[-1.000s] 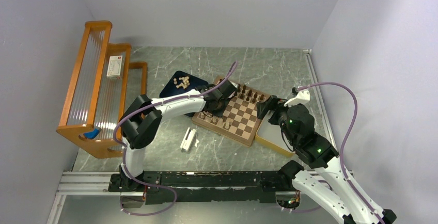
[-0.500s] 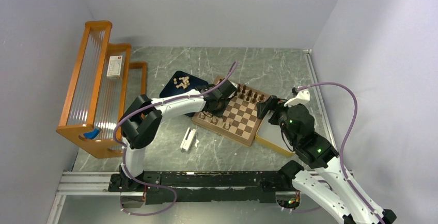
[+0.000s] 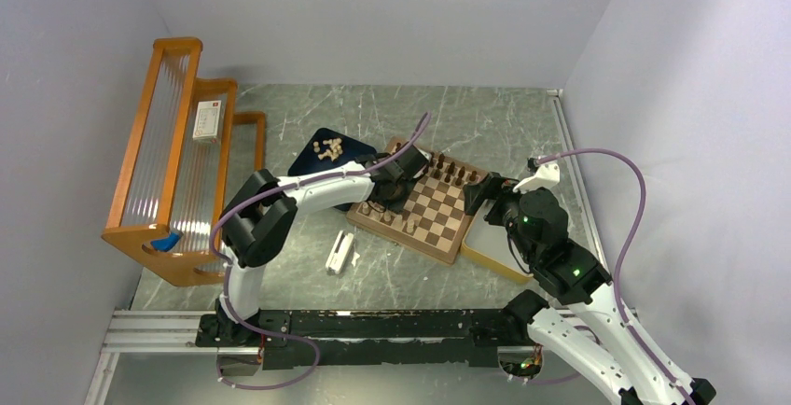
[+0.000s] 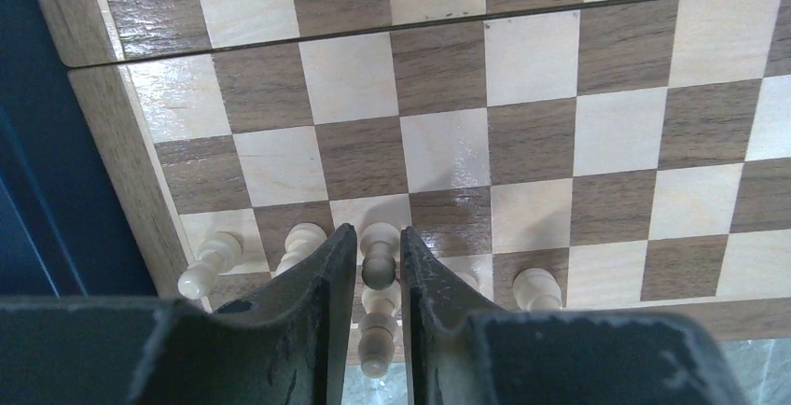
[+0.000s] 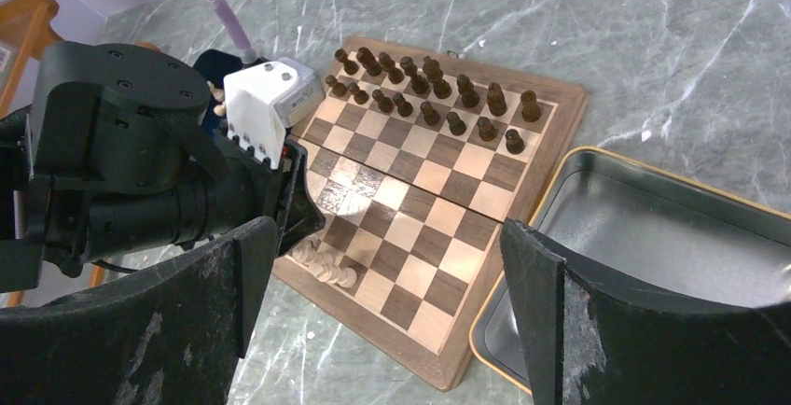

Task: Set up the chess pieces on the board
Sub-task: Place the chess piece on the chessboard, then pick up the chess piece from the storage box.

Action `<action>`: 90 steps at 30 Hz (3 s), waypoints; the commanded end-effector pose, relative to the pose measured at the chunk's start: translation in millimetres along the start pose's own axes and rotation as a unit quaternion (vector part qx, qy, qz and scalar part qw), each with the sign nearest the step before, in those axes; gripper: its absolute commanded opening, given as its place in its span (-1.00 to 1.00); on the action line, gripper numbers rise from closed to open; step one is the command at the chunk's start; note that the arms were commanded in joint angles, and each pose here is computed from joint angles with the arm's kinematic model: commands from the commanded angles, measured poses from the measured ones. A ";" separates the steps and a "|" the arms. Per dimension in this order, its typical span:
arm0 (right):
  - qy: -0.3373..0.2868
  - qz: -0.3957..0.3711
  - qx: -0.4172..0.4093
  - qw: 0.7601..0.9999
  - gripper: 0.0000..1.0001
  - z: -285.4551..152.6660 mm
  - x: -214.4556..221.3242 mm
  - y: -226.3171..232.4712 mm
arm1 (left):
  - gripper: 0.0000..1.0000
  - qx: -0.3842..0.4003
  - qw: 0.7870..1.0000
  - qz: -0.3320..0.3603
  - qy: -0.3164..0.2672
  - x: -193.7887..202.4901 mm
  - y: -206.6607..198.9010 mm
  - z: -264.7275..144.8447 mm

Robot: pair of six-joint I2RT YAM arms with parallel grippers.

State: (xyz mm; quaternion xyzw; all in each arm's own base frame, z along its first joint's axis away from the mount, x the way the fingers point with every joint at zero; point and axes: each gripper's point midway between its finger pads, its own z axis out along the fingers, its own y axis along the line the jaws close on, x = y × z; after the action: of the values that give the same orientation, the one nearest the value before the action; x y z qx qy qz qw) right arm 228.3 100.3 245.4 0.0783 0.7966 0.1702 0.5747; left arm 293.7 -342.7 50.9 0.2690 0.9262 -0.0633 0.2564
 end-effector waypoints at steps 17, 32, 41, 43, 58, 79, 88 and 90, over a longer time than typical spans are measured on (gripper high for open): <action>-0.010 0.008 -0.003 1.000 0.88 -1.0 -1.1 0.1 | -0.20 -0.004 0.999 0.002 -0.053 -53.1 -1.8 -22.6; -0.003 0.018 -0.028 0.999 0.89 1.7 4.5 9.4 | -0.40 -0.056 0.990 -0.057 -0.113 -108.3 81.5 -68.9; 0.000 0.016 -0.035 0.999 0.89 4.8 8.4 12.1 | -0.37 -0.117 0.977 -0.135 -0.116 -98.4 185.3 -67.7; 0.001 0.017 -0.036 0.999 0.89 5.1 9.7 11.9 | -0.38 -0.131 0.974 -0.148 -0.112 -93.7 202.2 -59.3; 0.001 0.010 -0.037 0.999 0.89 5.8 9.1 12.6 | -0.37 -0.112 0.978 -0.162 -0.072 -84.1 229.5 10.3; 0.010 0.009 -0.031 0.999 0.89 10.5 13.0 12.8 | -0.41 -0.112 0.980 -0.154 -0.049 -73.4 240.2 40.4; 0.009 0.007 -0.025 1.000 0.89 9.2 13.1 9.2 | -0.44 -0.111 0.982 -0.152 -0.034 -63.9 239.1 53.2; 0.007 0.006 -0.023 1.000 0.89 9.1 12.5 8.1 | -0.46 -0.111 0.982 -0.151 -0.033 -64.0 239.3 55.2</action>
State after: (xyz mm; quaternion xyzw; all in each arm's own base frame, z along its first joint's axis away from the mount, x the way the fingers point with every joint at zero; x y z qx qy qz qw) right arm 231.7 117.1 229.1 0.0637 0.8035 0.1953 0.5588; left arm 479.8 -179.2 41.0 0.0884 0.9525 0.0028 0.2914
